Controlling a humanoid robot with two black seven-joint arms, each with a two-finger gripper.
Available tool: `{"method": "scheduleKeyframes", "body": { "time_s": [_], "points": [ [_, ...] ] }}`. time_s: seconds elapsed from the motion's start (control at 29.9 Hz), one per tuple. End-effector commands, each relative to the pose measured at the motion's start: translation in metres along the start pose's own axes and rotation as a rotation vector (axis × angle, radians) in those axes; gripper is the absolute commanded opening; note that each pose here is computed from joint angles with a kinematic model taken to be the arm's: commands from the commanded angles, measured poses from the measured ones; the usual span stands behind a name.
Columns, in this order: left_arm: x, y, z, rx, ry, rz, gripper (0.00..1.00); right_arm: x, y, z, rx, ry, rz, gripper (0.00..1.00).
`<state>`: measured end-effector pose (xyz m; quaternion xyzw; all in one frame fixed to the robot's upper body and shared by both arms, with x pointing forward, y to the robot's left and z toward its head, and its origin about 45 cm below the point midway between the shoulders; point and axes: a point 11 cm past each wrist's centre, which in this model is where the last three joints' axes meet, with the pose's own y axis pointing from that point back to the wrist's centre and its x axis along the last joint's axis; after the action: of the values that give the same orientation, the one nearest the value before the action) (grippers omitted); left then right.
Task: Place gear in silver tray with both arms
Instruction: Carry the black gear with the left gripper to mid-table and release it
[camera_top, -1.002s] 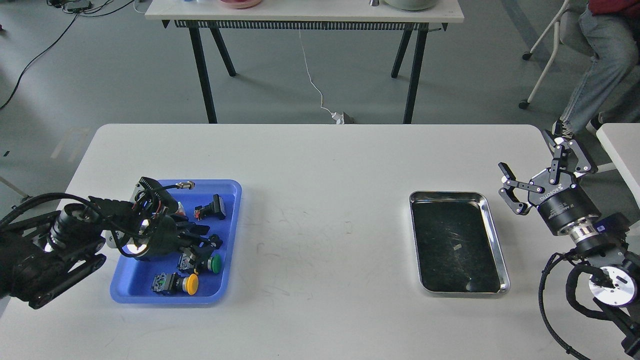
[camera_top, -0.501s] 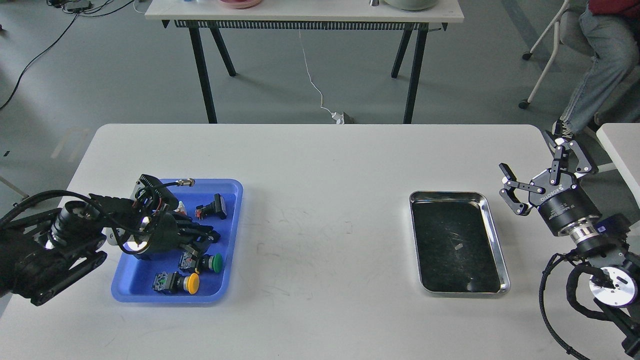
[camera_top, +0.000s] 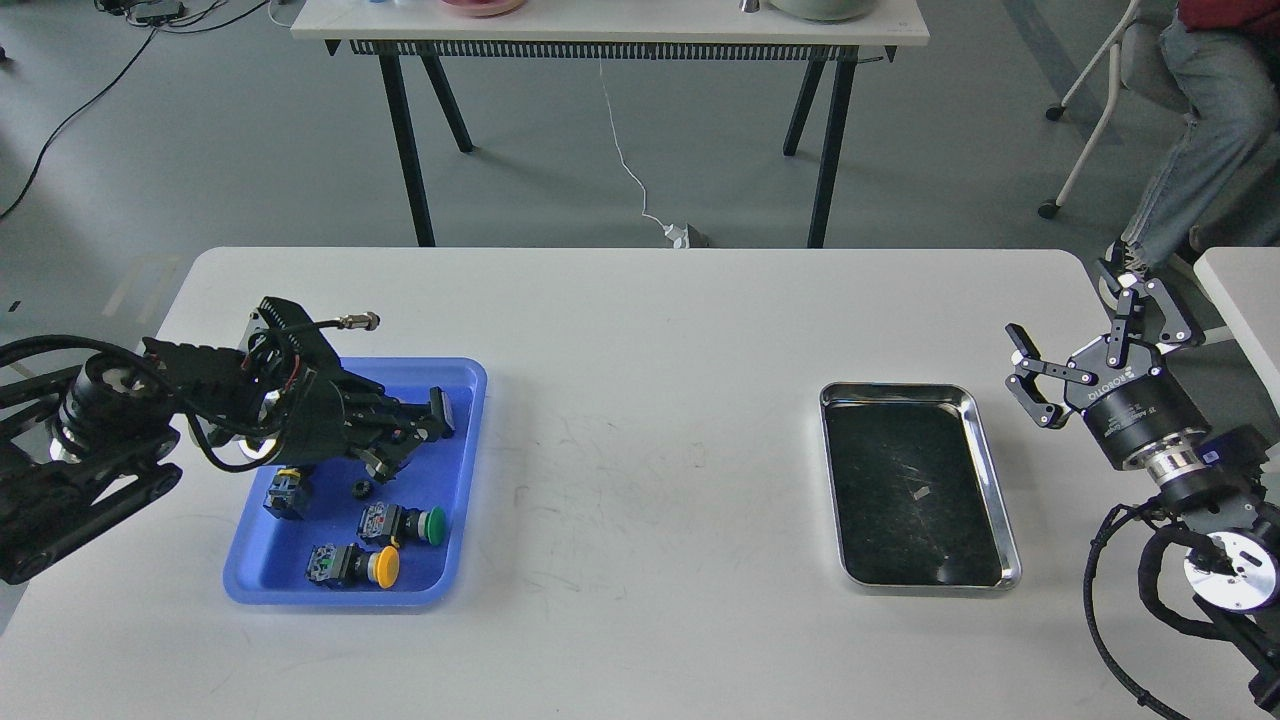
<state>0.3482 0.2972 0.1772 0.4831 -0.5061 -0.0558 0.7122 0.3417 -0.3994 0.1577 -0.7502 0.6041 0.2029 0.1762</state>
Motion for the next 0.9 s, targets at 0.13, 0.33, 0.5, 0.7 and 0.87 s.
{"method": "scheduleKeyframes", "body": {
  "time_s": [0.13, 0.33, 0.5, 0.7, 0.87],
  "points": [
    [0.073, -0.002, 0.049, -0.13, -0.159, 0.115, 0.12, 0.002, 0.001, -0.003, 0.002, 0.007, 0.003, 1.0],
    [0.129, -0.044, 0.096, -0.239, -0.264, 0.055, 0.12, 0.005, 0.003, -0.008, 0.002, 0.021, 0.009, 1.0],
    [0.149, -0.085, 0.114, -0.245, -0.36, -0.033, 0.12, 0.009, 0.004, -0.011, 0.003, 0.028, 0.017, 1.0],
    [0.163, -0.123, 0.139, -0.262, -0.385, -0.064, 0.12, 0.011, 0.005, -0.011, 0.003, 0.03, 0.023, 1.0],
    [0.159, -0.15, 0.158, -0.265, -0.413, -0.122, 0.12, 0.011, 0.006, -0.012, 0.004, 0.031, 0.023, 1.0]
  ]
}}
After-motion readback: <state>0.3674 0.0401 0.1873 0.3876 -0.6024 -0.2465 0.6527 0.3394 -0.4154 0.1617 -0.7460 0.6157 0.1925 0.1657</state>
